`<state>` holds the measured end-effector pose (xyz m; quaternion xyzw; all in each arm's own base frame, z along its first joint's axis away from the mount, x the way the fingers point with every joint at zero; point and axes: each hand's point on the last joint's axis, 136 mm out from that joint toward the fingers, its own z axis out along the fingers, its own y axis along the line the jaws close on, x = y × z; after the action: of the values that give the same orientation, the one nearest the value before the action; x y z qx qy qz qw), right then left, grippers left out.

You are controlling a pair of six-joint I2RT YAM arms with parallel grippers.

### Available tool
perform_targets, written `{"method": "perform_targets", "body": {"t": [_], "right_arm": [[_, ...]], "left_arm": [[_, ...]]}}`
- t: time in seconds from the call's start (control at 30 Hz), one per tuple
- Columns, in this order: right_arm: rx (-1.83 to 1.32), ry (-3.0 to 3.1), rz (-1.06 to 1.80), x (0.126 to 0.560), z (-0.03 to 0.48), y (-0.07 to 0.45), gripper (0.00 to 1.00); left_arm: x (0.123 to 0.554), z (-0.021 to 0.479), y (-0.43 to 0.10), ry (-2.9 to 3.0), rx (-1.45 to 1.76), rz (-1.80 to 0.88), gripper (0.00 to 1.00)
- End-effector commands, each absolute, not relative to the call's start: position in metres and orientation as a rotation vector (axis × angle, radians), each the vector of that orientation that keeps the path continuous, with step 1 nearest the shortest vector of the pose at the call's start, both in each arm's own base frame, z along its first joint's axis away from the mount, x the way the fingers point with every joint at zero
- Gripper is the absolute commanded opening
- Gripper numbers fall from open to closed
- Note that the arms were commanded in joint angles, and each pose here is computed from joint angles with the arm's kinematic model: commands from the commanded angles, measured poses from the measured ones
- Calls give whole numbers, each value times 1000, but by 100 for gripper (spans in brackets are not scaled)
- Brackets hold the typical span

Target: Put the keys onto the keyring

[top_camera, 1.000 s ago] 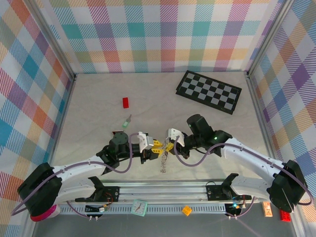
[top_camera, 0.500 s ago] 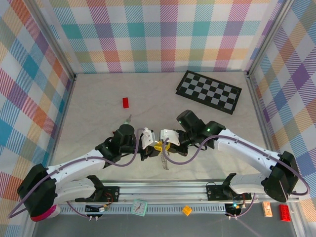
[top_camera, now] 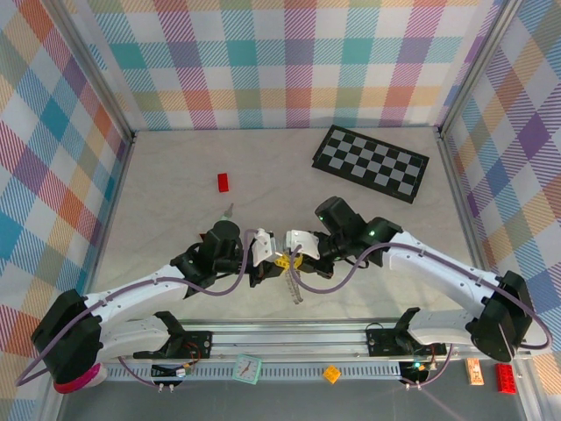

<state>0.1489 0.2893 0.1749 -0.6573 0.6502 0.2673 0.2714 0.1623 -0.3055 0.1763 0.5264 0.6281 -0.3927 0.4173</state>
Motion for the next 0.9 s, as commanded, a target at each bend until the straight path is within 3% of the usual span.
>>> {"method": "perform_targets", "body": {"t": [0.0,0.13,0.33,0.63,0.77,0.87], "right_arm": [[-1655,1612,909,141,208,301,10],[-1544,1621,965,150,205,289,32],[-1484,1637,1036,149,196,283,41],[-1497,1638,1113,148,194,291,40],[-1494,1632,1119,150,194,293,35],[-1486,1619,1120,151,197,295,26]], "left_arm": [[159,191,-310,1492,1291,-1005,0],[156,193,-308,1447,1261,-1032,0],[149,200,-305,1356,1219,-1069,0],[147,205,-305,1305,1192,-1086,0],[148,206,-305,1301,1179,-1092,0],[148,206,-305,1297,1173,-1101,0]]}}
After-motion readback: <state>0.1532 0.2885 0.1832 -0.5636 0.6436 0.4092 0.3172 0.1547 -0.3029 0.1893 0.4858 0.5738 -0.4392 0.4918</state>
